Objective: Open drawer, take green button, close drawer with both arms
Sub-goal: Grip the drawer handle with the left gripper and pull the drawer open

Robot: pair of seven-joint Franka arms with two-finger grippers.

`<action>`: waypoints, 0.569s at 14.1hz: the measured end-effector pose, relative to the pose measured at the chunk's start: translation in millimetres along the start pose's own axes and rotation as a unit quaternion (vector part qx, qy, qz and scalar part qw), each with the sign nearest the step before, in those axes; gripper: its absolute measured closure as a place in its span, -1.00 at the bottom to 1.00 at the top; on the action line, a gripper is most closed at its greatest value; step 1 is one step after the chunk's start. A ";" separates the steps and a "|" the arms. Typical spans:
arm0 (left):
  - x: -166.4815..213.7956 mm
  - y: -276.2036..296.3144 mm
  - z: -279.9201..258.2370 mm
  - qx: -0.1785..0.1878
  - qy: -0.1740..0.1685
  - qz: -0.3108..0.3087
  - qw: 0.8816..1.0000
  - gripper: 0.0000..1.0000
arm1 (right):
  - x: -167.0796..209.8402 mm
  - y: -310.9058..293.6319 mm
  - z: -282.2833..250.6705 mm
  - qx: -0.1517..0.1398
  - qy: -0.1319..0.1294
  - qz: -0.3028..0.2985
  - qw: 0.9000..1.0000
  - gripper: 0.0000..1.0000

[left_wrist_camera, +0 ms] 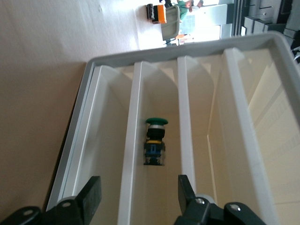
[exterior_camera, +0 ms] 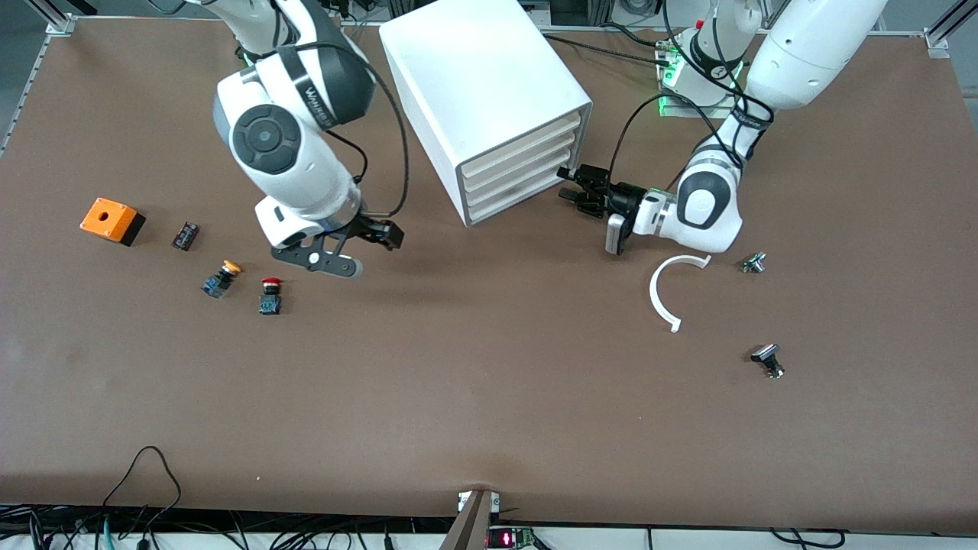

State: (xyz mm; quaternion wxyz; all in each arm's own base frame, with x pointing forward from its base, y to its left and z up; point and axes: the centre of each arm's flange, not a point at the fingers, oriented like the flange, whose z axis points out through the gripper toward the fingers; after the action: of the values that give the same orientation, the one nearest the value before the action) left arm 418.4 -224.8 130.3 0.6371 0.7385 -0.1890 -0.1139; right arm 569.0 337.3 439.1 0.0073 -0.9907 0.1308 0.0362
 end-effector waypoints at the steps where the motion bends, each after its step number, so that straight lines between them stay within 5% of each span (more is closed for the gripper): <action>1: -6.5 -9.6 4.4 -0.007 0.005 0.002 1.000 -0.44 | -2.7 -8.6 -1.3 0.003 0.002 0.003 1.000 -1.00; 8: -26.4 -25.2 39.4 -0.034 0.007 -0.010 0.999 -0.07 | 1.8 -31.0 0.5 0.012 0.007 0.021 1.000 -1.00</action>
State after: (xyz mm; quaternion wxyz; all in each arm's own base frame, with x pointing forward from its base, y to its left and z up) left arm 381.9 -246.0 97.2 0.6620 0.7190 -0.1729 -0.1218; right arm 578.8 366.7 438.6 0.0171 -0.9879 0.1519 0.0279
